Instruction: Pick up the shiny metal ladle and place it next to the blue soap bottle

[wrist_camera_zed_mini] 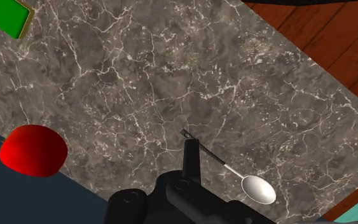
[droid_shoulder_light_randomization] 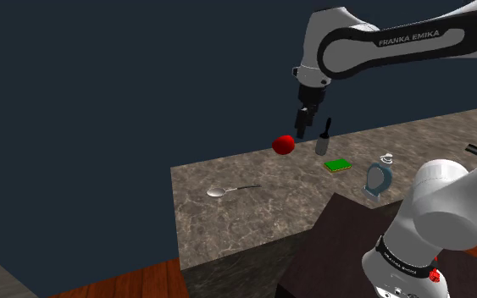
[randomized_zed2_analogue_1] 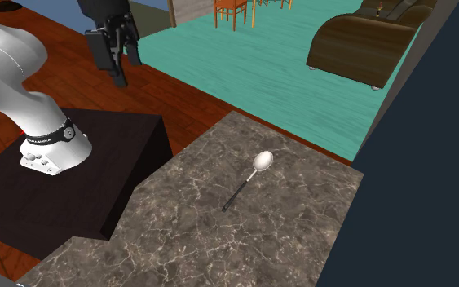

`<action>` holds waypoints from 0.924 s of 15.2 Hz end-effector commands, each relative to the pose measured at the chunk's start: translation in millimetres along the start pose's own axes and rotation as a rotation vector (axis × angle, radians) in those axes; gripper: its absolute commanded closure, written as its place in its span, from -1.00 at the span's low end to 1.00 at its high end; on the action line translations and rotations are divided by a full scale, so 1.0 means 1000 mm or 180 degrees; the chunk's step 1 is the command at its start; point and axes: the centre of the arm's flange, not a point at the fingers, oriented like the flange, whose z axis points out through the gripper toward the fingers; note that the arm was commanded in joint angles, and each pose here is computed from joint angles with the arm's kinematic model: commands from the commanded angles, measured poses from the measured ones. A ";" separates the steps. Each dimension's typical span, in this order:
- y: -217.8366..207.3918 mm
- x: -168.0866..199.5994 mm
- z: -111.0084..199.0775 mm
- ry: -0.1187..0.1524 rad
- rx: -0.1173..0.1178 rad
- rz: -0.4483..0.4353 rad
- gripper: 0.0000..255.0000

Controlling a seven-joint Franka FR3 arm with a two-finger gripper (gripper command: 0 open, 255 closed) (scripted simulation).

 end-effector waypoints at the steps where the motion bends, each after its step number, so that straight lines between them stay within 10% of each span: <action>1: 0.004 0.015 0.024 0.0022 -0.0011 -0.0169 -1.00; 14: 0.012 0.110 0.163 0.0118 -0.0066 -0.1223 -1.00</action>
